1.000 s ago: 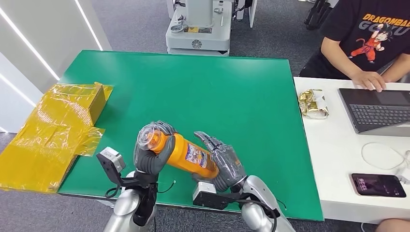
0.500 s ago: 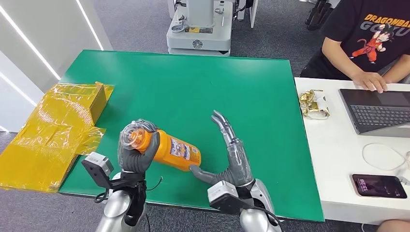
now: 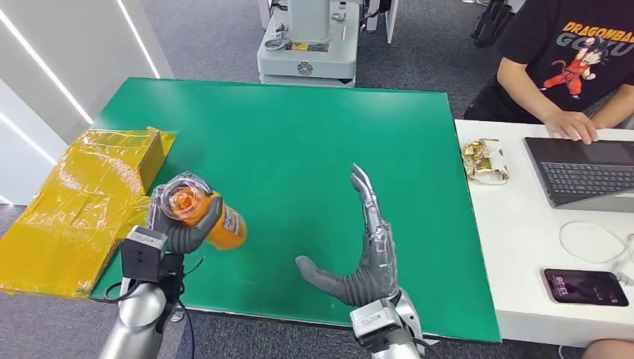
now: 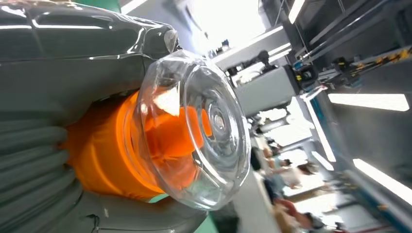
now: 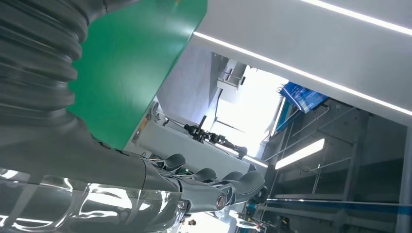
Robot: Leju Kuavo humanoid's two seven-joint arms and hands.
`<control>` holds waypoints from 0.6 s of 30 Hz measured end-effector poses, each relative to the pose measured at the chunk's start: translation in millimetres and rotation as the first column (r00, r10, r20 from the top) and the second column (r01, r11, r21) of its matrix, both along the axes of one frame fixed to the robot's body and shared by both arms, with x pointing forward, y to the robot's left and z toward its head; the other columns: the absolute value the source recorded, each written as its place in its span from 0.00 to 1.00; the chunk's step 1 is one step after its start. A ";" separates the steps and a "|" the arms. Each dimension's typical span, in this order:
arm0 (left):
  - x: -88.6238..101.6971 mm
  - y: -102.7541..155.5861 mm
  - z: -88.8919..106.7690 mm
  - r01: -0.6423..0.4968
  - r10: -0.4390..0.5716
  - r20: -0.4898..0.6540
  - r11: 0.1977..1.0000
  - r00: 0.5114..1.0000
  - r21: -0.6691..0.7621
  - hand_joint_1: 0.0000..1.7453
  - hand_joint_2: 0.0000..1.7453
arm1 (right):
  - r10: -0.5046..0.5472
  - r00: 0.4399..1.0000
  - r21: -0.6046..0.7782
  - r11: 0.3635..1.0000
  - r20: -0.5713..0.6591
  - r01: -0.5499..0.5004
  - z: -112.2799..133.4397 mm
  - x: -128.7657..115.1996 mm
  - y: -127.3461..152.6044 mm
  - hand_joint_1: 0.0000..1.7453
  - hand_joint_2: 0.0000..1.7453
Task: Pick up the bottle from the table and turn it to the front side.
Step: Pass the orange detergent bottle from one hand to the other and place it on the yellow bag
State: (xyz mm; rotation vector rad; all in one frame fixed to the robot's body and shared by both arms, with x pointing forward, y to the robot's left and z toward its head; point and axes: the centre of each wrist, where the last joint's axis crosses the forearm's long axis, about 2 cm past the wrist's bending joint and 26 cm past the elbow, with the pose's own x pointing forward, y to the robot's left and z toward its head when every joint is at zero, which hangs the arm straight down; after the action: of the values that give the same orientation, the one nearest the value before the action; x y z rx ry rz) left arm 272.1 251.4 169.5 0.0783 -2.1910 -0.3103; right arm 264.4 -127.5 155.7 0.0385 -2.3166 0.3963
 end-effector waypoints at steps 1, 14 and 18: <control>3.7 9.7 -0.4 -0.022 0.023 -0.002 0.998 1.000 0.059 1.00 1.00 | 0.000 1.000 0.005 1.000 0.001 0.000 -0.3 -0.9 -0.5 0.00 1.00; 58.2 129.3 10.2 -0.138 0.213 -0.024 0.710 0.977 0.690 1.00 1.00 | 0.039 0.999 0.018 0.999 0.012 -0.039 4.4 -15.0 -7.6 0.00 1.00; 70.2 149.9 15.5 -0.157 0.269 0.006 0.543 0.963 0.825 1.00 1.00 | 0.057 0.998 0.016 0.998 0.017 -0.057 8.5 -20.0 -7.6 0.00 1.00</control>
State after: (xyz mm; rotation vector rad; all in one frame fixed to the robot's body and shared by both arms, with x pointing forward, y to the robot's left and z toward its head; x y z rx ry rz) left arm 342.2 401.3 185.0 0.8282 -1.7004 -1.1560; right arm 244.4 -135.1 164.1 0.1102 -2.3392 0.4073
